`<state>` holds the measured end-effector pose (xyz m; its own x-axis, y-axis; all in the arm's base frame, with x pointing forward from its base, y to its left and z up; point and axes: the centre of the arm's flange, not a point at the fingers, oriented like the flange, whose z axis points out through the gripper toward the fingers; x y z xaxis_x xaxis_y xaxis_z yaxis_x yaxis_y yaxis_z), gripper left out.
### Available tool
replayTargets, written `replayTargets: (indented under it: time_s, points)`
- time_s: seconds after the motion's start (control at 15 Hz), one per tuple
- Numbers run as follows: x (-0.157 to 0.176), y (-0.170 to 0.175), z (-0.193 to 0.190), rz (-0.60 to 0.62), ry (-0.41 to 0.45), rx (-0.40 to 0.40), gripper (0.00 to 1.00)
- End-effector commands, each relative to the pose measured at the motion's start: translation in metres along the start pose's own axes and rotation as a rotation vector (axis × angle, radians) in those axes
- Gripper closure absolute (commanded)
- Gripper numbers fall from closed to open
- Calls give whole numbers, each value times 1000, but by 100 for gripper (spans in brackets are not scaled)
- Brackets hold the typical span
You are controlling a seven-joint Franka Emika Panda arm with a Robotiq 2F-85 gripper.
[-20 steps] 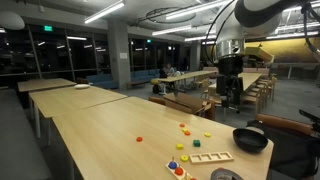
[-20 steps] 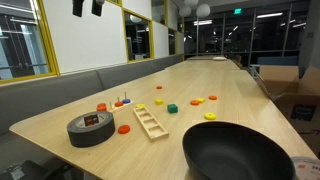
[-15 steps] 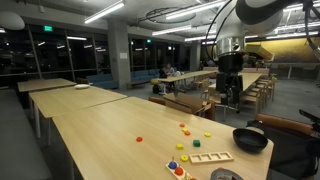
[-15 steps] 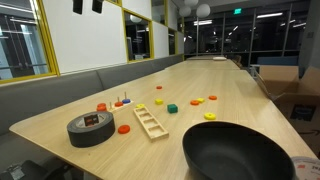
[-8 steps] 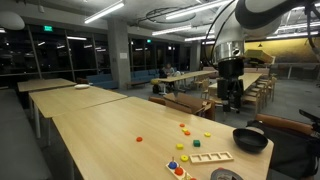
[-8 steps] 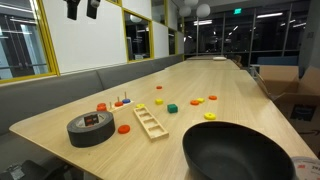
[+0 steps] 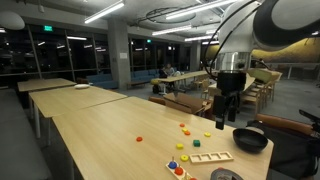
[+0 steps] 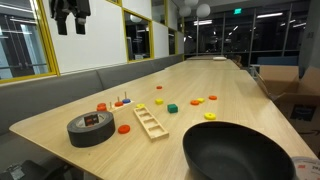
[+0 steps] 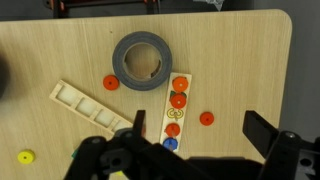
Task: Remove the red ring from the left side of the wooden board and put it on the table
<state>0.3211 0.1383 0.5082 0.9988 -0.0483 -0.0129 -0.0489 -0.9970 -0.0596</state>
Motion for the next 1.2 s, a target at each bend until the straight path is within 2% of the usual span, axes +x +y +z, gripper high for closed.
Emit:
replayTargets:
  time_s: [0.0,0.6,1.13]
  points:
    - [-12,-18,23,4,108,14,0]
    - [6,-55,110,-19,211,-32,0]
    - [31,-61,185,-13,147,-80,0]
